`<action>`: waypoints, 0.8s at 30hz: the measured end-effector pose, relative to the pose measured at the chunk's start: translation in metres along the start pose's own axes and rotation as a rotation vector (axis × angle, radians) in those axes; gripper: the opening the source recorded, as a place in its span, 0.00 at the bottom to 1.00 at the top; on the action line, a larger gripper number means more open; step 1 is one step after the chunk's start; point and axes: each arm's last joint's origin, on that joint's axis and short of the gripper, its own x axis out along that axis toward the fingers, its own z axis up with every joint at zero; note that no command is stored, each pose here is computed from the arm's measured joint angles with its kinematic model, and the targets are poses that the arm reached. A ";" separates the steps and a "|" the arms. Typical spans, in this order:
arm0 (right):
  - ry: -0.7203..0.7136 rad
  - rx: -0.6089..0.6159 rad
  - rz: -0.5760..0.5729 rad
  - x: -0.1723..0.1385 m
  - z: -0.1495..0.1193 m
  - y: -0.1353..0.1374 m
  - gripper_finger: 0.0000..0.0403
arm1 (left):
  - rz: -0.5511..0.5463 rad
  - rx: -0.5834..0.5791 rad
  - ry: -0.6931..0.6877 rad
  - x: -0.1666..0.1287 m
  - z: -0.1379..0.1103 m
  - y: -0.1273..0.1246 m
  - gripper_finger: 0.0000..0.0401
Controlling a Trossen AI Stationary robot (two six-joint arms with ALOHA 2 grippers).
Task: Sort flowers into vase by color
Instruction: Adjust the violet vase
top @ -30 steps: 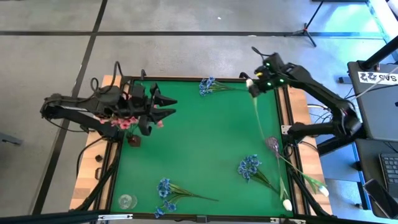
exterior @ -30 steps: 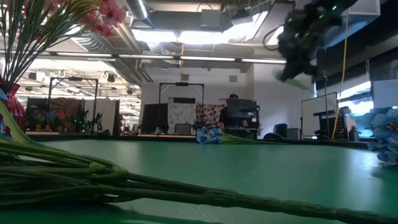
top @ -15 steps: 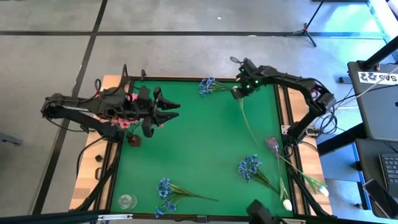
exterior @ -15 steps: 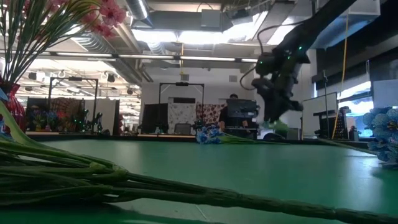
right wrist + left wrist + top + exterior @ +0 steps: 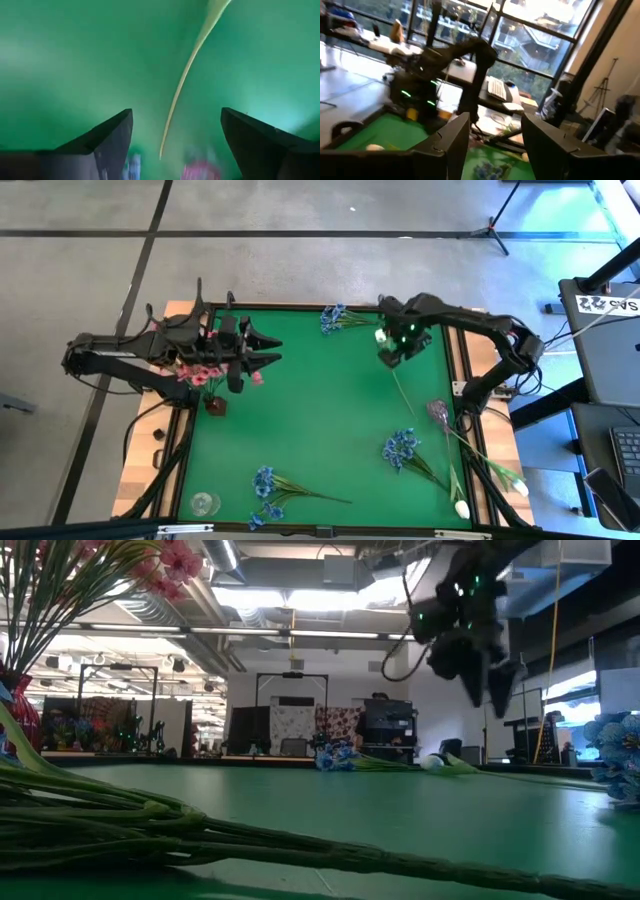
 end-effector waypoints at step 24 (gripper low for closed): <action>0.443 0.044 -0.377 0.122 -0.152 0.028 0.72 | 0.066 0.074 -0.009 -0.026 0.010 0.012 0.43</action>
